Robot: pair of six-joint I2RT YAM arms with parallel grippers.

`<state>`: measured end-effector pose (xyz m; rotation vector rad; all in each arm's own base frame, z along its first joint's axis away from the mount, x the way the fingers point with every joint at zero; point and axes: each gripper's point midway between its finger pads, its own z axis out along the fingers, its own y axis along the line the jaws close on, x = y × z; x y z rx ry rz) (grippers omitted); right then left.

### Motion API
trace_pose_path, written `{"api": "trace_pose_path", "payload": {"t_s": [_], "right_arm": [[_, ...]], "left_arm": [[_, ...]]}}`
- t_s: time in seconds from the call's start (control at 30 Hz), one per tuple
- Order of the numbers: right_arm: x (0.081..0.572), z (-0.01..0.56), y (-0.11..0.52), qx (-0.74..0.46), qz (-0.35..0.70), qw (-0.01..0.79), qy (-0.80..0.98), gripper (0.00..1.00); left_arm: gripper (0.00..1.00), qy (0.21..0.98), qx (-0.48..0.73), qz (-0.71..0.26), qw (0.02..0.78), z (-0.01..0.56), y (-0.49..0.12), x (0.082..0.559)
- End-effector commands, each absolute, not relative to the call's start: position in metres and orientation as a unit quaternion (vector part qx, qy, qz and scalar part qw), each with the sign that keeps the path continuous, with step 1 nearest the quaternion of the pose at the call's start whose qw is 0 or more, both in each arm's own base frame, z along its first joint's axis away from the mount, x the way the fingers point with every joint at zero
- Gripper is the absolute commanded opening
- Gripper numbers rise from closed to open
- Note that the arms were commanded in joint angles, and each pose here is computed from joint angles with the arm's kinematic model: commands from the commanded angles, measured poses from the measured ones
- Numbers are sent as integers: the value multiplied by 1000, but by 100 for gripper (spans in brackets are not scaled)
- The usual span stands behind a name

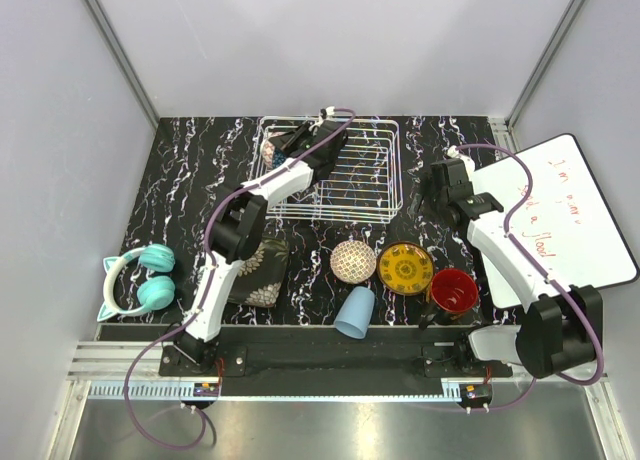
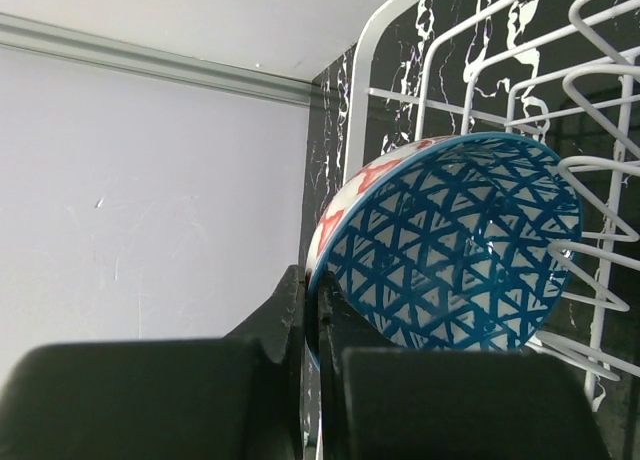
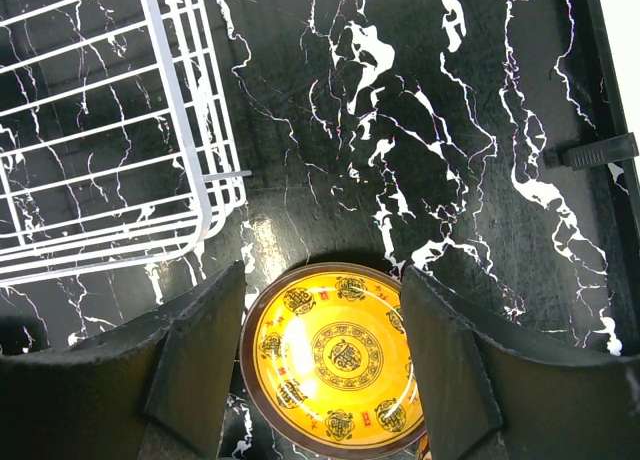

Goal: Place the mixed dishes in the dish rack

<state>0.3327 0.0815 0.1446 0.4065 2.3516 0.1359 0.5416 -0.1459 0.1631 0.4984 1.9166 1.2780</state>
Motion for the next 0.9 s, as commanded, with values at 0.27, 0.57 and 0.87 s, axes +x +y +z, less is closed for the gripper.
{"api": "trace_pose_path", "payload": {"t_s": [0.27, 0.57, 0.87], "right_arm": [[335, 165, 88, 158, 79, 396, 901, 79], [336, 168, 89, 150, 79, 397, 902, 79], [335, 168, 89, 147, 78, 396, 903, 79]], "left_arm": [[76, 747, 174, 498, 404, 178, -144, 535], [99, 746, 165, 480, 432, 226, -141, 525], [99, 814, 200, 237, 492, 331, -154, 462]]}}
